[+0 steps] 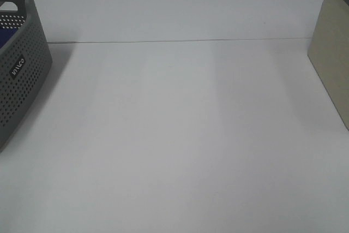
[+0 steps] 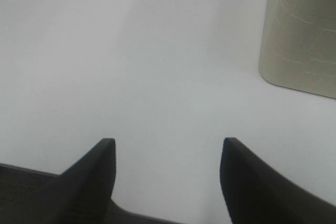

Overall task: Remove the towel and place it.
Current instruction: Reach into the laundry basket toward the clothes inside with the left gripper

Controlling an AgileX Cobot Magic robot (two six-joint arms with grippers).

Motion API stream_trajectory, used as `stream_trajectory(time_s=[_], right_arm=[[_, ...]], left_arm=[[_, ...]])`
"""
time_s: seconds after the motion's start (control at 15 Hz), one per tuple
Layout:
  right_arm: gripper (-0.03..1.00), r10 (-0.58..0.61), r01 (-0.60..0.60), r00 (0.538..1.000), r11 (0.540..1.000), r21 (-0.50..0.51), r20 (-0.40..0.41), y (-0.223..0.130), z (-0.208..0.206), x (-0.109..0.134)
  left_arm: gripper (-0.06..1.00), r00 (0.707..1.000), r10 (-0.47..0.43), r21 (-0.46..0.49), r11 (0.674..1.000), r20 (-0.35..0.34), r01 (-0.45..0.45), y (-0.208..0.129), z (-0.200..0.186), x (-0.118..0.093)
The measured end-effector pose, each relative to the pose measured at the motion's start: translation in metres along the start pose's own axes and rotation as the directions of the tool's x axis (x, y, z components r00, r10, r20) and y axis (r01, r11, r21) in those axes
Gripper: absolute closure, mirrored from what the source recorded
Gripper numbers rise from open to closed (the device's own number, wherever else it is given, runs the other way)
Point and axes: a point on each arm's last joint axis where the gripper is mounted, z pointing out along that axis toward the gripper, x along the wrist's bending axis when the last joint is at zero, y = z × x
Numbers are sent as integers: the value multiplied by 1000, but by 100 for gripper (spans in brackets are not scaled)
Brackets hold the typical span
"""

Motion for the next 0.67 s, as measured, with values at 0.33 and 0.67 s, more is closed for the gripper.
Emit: stream_trajectory(time_s=[0.33, 0.67], right_arm=[[37, 0, 0, 1000, 1000, 0, 0, 0, 0, 0], [37, 0, 0, 1000, 1000, 0, 0, 0, 0, 0]], left_arm=[[-4, 998, -7, 2, 1000, 67, 7, 0, 0, -6], [-4, 997, -5, 2, 1000, 80, 5, 0, 0, -7]])
